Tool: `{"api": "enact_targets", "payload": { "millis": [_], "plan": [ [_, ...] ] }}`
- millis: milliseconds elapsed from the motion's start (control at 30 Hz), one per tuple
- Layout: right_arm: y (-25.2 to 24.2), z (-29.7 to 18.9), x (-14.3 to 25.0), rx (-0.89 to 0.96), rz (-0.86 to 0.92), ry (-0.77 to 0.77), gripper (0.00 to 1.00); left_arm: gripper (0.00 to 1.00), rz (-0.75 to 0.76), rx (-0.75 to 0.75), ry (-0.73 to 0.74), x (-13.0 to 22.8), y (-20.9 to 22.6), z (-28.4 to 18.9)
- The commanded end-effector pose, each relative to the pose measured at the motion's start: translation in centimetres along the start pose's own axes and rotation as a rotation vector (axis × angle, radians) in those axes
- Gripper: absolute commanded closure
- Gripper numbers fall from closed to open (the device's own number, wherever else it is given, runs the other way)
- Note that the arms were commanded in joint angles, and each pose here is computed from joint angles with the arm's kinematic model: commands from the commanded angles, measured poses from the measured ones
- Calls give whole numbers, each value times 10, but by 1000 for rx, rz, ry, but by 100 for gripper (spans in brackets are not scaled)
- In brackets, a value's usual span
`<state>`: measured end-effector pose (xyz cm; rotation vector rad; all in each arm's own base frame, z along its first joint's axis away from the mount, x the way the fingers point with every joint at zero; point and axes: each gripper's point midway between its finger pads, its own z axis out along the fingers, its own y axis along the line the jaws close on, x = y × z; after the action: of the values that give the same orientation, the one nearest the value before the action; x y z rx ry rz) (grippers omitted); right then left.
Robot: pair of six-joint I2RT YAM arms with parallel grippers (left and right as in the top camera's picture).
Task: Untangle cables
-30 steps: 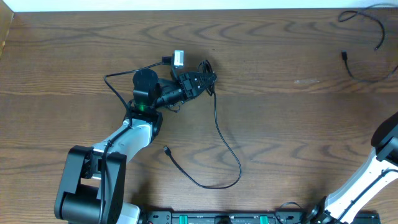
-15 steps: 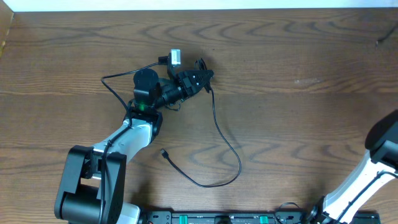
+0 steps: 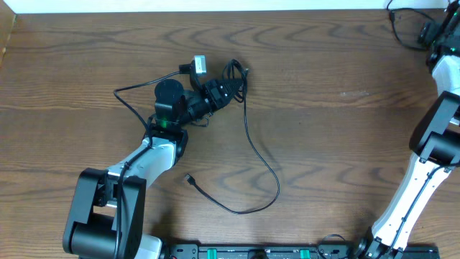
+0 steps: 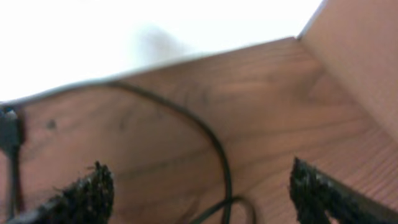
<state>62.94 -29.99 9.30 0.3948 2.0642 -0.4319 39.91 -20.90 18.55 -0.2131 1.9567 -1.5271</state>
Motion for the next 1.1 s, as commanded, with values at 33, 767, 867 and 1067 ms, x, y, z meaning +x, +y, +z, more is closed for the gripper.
{"api": "enact_targets", "payload": {
  "millis": [33,767,867,1067],
  "plan": [
    [-26,-87,-131,31,53,-215,1,92,57,-34,-84,-17,2,0],
    [9,-332,-170,-416,349,22,1,92,311,191,-519,-54,-167,47],
    [-10,-367,-189,-394,344,-64,1,92,409,155,-452,-39,-189,74],
    [-51,-448,-220,-328,340,-246,1,92,439,218,-376,-20,-204,132]
  ]
}}
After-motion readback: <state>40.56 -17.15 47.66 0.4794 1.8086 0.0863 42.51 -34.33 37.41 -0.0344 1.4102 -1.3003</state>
